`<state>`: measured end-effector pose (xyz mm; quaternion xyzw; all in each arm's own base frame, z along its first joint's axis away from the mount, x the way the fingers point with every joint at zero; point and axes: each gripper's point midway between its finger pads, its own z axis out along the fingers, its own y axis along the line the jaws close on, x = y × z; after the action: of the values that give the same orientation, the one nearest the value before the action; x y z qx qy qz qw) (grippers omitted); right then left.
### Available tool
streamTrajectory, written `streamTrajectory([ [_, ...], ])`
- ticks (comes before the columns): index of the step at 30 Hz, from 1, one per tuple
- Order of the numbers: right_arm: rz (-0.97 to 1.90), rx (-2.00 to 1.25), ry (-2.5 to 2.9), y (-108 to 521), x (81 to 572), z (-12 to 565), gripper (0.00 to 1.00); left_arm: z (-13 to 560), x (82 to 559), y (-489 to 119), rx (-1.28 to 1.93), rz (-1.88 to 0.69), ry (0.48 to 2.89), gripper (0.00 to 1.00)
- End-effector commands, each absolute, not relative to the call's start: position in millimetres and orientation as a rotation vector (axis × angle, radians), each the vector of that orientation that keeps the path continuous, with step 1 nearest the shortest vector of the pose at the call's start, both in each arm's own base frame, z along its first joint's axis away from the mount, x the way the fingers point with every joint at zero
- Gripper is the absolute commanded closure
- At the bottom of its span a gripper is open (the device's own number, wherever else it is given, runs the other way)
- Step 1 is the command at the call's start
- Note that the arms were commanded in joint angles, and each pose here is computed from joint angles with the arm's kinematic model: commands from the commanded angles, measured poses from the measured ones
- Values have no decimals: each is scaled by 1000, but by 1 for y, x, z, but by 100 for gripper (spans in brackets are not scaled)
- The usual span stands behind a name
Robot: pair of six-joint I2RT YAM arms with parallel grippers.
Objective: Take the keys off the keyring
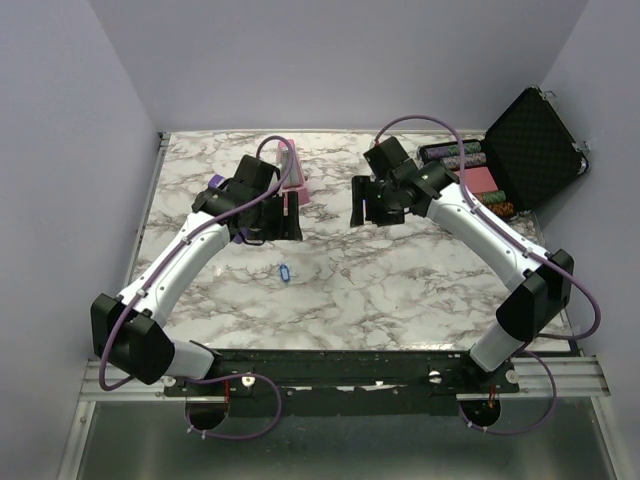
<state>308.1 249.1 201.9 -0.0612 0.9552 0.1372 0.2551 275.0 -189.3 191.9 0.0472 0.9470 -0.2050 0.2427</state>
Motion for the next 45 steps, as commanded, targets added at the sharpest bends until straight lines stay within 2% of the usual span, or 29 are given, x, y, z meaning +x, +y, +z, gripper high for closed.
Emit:
streamTrajectory([
  [1,333,-132,2606,238,304,200,28,204,277,-184,119,-531,2539,18],
  [13,471,-134,2474,249,307,238,26,236,275,-177,135,-532,2431,7],
  [15,517,-144,2430,252,307,249,25,247,274,-176,142,-537,2399,1],
  [17,565,-155,2383,256,306,261,21,259,273,-175,149,-552,2349,1],
  [19,623,-170,2334,260,304,275,13,270,271,-173,153,-561,2299,1],
  [20,642,-177,2312,261,304,281,5,276,270,-172,156,-565,2269,1],
  [22,663,-177,2264,261,305,293,0,286,269,-168,163,-563,2214,1],
  [33,765,-139,2003,249,295,351,0,315,268,-150,158,-530,1921,1],
  [42,727,8,1888,219,289,368,0,296,277,-112,40,-378,1681,1],
  [45,763,30,1862,217,284,371,0,265,283,-102,27,-316,1653,1],
])
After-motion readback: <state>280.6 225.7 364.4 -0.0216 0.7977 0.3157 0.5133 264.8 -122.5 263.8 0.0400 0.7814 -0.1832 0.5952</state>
